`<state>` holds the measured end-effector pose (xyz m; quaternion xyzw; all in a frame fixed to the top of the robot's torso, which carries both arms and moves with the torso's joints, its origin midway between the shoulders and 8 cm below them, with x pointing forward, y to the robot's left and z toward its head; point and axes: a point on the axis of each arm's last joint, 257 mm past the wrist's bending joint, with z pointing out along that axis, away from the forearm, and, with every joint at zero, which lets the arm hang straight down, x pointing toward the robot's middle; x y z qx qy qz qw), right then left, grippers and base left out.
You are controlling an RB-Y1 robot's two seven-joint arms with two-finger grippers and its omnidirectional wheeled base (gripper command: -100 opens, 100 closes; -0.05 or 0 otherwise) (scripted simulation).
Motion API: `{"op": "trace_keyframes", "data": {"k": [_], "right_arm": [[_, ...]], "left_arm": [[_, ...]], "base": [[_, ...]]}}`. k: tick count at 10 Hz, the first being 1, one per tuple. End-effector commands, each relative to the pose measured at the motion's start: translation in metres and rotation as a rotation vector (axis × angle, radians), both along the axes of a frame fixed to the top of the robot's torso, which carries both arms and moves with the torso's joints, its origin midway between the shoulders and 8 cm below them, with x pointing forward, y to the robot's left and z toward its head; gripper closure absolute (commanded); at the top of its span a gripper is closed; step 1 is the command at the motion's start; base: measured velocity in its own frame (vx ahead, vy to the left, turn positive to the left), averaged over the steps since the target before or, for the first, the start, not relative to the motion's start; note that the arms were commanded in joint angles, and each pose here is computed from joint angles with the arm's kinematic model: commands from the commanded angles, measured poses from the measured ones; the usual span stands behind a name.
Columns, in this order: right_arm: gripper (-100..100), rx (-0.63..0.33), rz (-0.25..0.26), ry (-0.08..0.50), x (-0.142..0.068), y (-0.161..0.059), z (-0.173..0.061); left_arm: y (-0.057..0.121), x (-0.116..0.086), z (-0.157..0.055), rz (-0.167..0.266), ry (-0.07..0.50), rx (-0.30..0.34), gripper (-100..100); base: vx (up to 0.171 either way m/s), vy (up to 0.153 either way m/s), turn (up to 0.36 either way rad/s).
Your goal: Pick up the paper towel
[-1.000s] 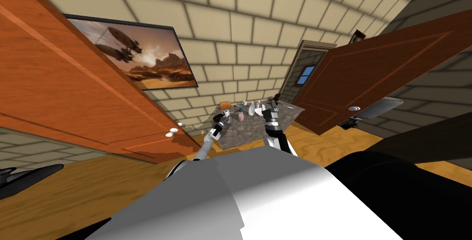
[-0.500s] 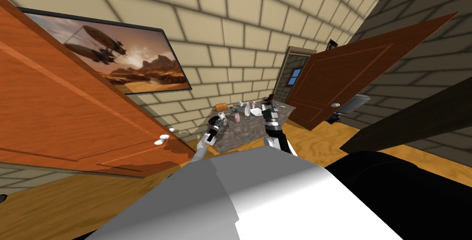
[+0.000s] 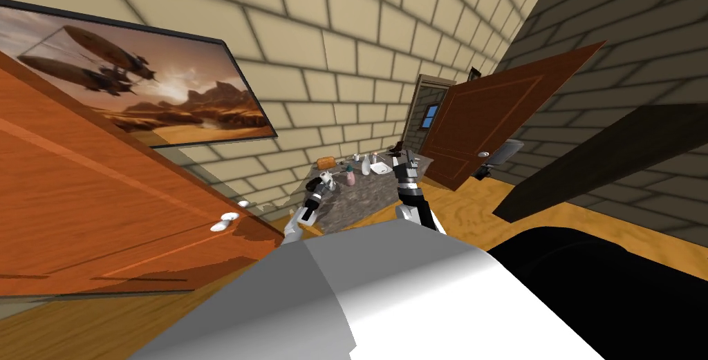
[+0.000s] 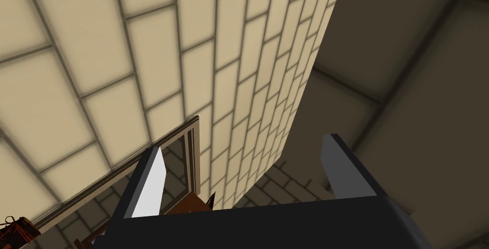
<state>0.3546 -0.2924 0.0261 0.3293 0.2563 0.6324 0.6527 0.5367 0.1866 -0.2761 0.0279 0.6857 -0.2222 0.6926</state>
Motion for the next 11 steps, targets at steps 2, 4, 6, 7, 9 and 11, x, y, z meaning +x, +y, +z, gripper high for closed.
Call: {"op": "trace_keyframes", "data": {"k": [2, 4, 6, 7, 9, 11], "right_arm": [[0, 0.000, 0.000, 0.000, 0.000, 0.000, 0.000], [0, 0.000, 0.000, 0.000, 0.000, 0.000, 0.000], [0, 0.000, 0.000, 0.000, 0.000, 0.000, 0.000], [0, 0.000, 0.000, 0.000, 0.000, 0.000, 0.000], [0, 0.000, 0.000, 0.000, 0.000, 0.000, 0.000], [0, 0.000, 0.000, 0.000, 0.000, 0.000, 0.000]], "left_arm": [[0.039, -0.018, 0.001, 0.047, -0.001, 0.006, 100], [0.043, -0.035, -0.003, 0.055, 0.005, 0.005, 100], [0.072, -0.045, 0.001, 0.085, 0.001, 0.016, 100], [0.073, -0.053, 0.003, 0.086, -0.002, 0.016, 100], [0.099, -0.069, 0.010, 0.111, -0.006, 0.031, 100], [0.101, -0.090, 0.005, 0.116, 0.006, 0.033, 100]], "base": [[0.035, -0.038, -0.117], [0.034, -0.030, -0.077], [0.021, -0.030, -0.126], [0.041, -0.046, -0.190], [0.039, -0.029, -0.143], [0.042, -0.025, -0.073]]}}
